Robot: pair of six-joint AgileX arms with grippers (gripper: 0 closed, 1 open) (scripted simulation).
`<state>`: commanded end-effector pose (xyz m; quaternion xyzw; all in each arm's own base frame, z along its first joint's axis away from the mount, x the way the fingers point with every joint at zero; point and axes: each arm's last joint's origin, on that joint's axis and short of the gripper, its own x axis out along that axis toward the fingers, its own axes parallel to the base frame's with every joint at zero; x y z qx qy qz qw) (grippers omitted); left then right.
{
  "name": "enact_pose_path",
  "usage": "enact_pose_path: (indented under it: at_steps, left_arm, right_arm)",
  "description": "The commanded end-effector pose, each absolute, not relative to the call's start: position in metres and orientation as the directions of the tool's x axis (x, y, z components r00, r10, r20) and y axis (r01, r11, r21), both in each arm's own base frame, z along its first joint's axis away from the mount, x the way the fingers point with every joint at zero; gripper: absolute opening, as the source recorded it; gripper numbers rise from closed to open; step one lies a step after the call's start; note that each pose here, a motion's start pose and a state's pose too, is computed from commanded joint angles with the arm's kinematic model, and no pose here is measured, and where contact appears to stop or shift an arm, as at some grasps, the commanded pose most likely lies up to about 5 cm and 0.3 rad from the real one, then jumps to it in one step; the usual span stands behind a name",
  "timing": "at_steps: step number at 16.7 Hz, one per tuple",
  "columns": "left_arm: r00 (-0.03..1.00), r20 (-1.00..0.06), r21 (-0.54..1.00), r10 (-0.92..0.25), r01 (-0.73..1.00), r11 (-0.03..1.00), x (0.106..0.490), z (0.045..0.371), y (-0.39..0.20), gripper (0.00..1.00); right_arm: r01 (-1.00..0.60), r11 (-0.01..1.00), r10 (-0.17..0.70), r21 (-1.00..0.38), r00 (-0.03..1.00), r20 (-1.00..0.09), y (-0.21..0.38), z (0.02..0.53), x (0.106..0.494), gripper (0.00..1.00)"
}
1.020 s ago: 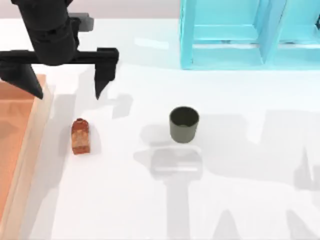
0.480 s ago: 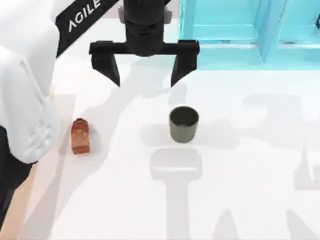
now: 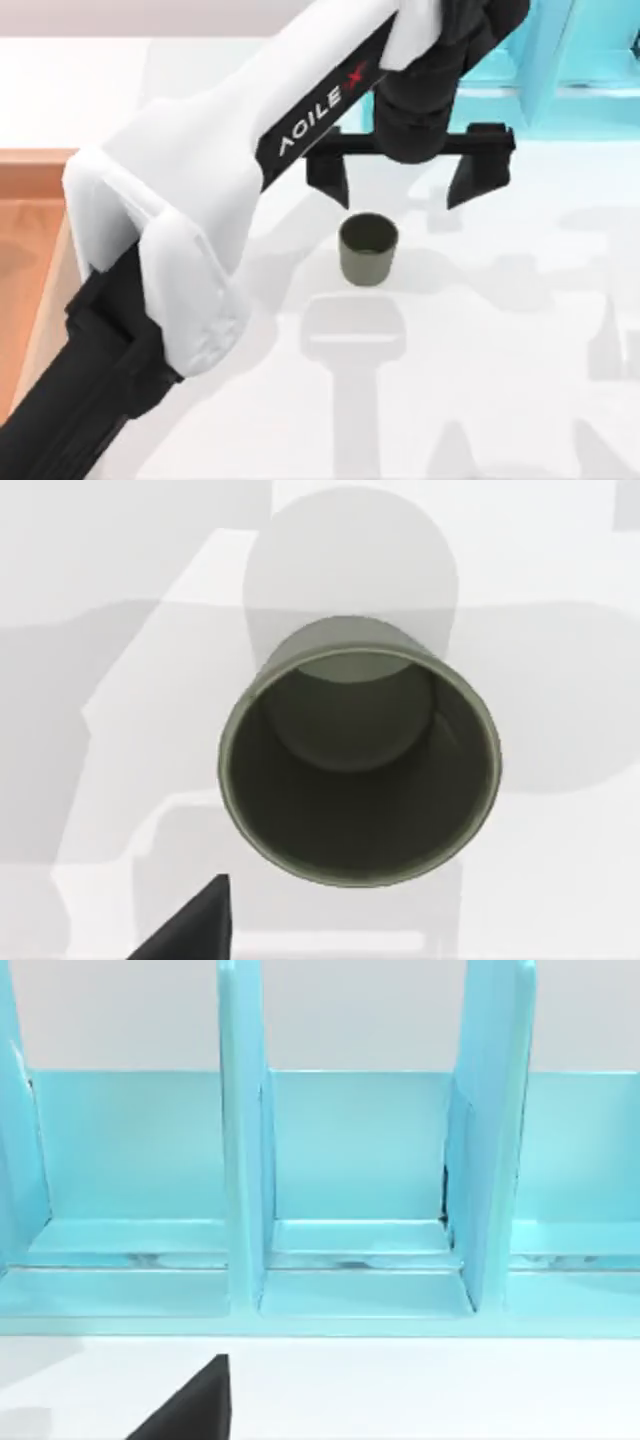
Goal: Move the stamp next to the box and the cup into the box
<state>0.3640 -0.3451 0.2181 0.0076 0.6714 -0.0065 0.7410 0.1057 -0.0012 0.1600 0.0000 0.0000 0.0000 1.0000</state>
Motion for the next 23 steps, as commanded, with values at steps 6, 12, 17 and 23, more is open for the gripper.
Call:
enact_pose_path:
  at_steps: [6, 12, 17, 23]
  left_arm:
    - [0.098, -0.995, 0.001, -0.001, 0.017, 1.000, 0.365, 0.217, -0.346, 1.00]
    - [0.099, -0.995, 0.002, 0.000, 0.020, 1.000, 0.370, 0.195, -0.351, 1.00]
    - [0.099, -0.995, 0.002, 0.000, 0.020, 1.000, 0.373, 0.161, -0.352, 1.00]
    - [0.099, -0.995, 0.002, 0.000, 0.020, 1.000, 0.371, 0.138, -0.347, 1.00]
  right_arm:
    - [0.000, 1.000, 0.000, 0.000, 1.000, 0.000, -0.001, 0.160, 0.106, 1.00]
    - [0.000, 1.000, 0.000, 0.000, 1.000, 0.000, -0.001, 0.160, 0.106, 1.00]
    - [0.000, 1.000, 0.000, 0.000, 1.000, 0.000, -0.001, 0.160, 0.106, 1.00]
    - [0.000, 1.000, 0.000, 0.000, 1.000, 0.000, -0.001, 0.160, 0.106, 1.00]
